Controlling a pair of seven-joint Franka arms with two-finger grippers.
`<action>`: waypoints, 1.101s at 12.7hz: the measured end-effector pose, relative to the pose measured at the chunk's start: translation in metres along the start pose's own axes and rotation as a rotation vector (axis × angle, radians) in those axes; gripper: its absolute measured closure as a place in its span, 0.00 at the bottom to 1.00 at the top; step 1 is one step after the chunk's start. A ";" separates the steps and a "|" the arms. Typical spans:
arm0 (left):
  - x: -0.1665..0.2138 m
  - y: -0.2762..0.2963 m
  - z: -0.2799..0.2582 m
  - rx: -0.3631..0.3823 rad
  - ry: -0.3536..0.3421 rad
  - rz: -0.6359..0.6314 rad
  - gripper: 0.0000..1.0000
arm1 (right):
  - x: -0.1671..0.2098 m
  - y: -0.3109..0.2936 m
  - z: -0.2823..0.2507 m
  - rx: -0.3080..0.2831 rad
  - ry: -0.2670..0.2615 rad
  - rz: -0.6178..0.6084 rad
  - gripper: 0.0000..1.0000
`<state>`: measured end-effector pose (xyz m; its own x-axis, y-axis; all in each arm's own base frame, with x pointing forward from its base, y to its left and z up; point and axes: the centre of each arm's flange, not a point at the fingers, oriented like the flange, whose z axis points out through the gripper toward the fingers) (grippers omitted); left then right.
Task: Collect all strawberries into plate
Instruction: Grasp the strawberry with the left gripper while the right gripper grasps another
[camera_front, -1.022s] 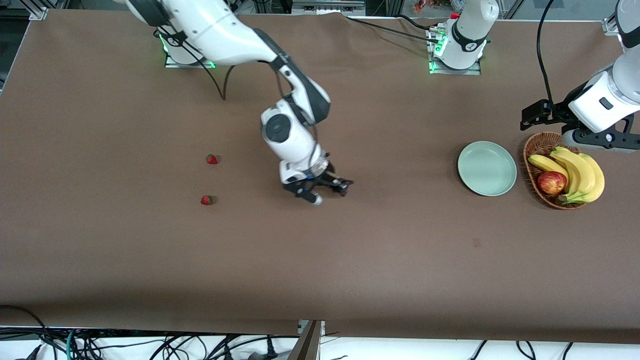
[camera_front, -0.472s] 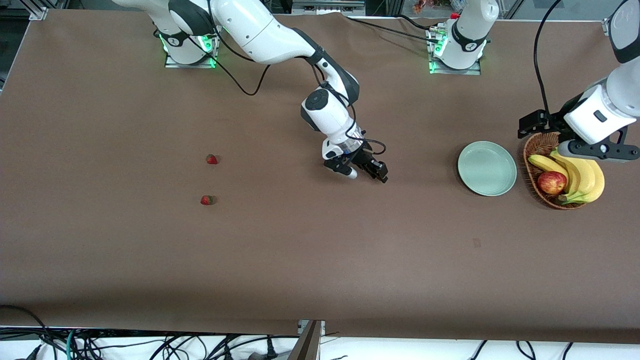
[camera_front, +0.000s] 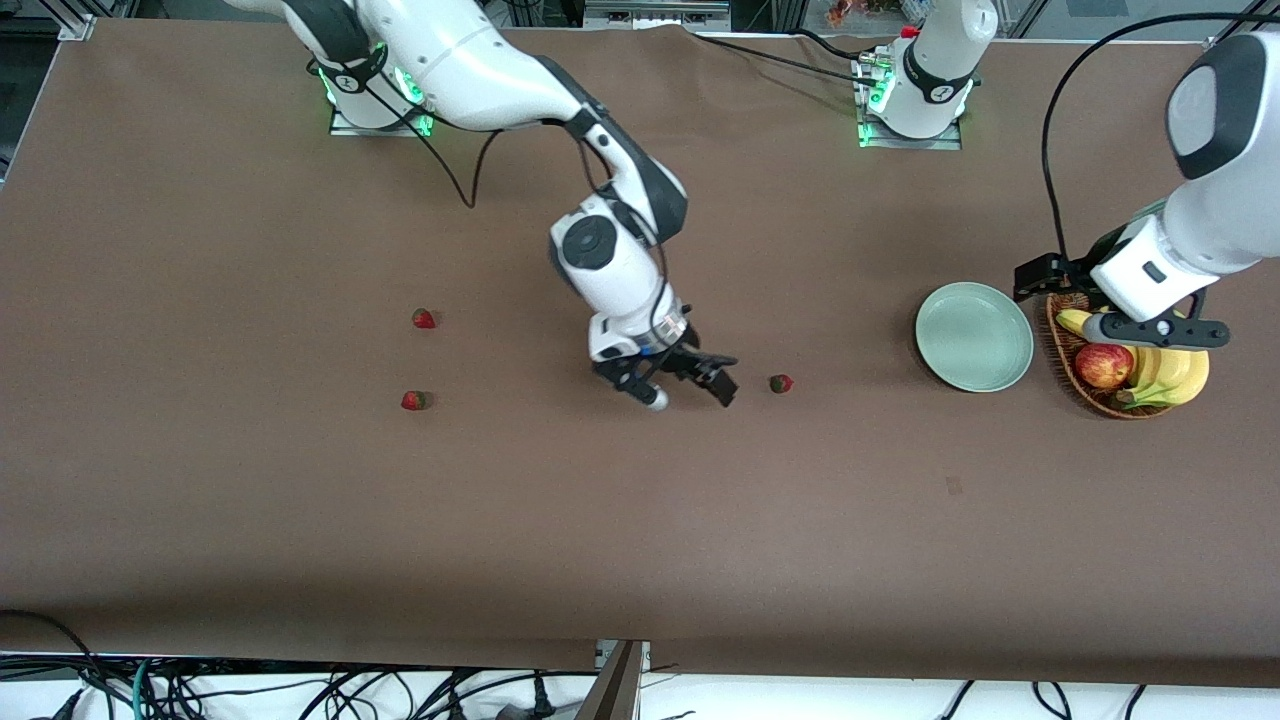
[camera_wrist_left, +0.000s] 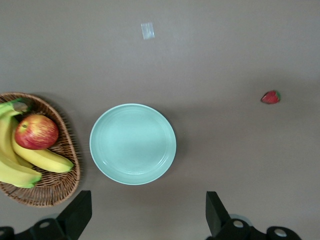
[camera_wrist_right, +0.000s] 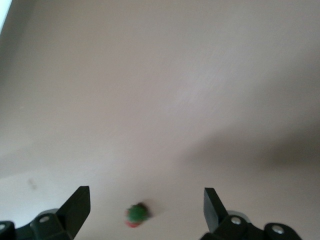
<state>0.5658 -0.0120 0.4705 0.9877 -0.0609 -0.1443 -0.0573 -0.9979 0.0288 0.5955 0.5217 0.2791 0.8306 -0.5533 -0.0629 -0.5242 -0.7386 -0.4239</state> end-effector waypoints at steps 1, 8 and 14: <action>0.000 0.007 0.012 0.000 0.004 -0.005 0.00 | 0.032 0.006 -0.024 -0.060 -0.011 -0.055 0.00; 0.003 0.182 0.093 -0.049 0.125 -0.163 0.00 | 0.216 0.146 -0.069 -0.416 -0.022 -0.438 0.00; 0.047 0.262 0.210 -0.010 0.179 -0.295 0.00 | 0.251 0.244 -0.058 -0.515 -0.056 -0.476 0.00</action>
<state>0.5662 -0.2802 0.2636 0.9714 0.2356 0.0282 0.2351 -0.9717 0.0213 0.6654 0.1803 0.2127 0.9930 -0.1146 -0.0292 -0.1126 -0.9916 0.0639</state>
